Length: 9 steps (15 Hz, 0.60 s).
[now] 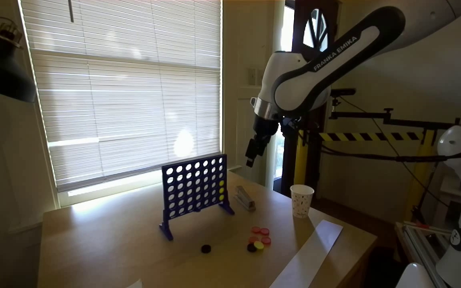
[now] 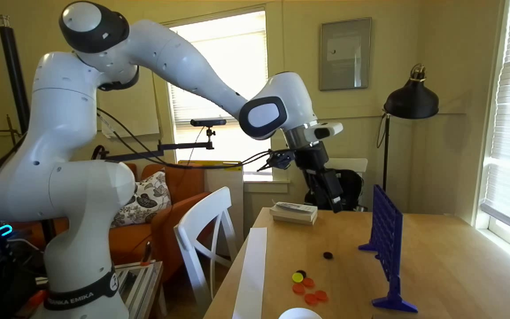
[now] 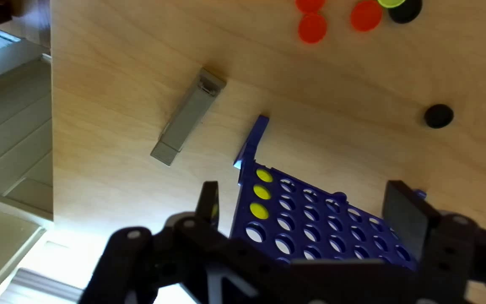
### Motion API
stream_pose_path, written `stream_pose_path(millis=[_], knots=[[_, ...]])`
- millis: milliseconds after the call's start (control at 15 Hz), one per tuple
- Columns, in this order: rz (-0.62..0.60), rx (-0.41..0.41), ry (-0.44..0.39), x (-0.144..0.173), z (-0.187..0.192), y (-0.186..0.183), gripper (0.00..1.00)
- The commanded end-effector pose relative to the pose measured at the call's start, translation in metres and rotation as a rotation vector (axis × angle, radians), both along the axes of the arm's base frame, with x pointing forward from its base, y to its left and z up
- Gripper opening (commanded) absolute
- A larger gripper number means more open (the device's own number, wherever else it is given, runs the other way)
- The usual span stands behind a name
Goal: Put one yellow ring inside the blue game board on the right.
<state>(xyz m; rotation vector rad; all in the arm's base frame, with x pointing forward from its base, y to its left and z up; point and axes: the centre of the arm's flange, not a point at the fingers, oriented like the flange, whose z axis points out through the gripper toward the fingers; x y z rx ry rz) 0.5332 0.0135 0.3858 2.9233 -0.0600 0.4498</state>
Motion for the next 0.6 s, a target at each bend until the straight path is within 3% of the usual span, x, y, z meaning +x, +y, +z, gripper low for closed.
stream_pose_path(millis=[0,533], knots=[[0.003,-0.033,0.01,-0.0112,0.0101,0.0052,1.0],[0.007,-0.037,0.004,-0.002,0.0062,0.0046,1.0]])
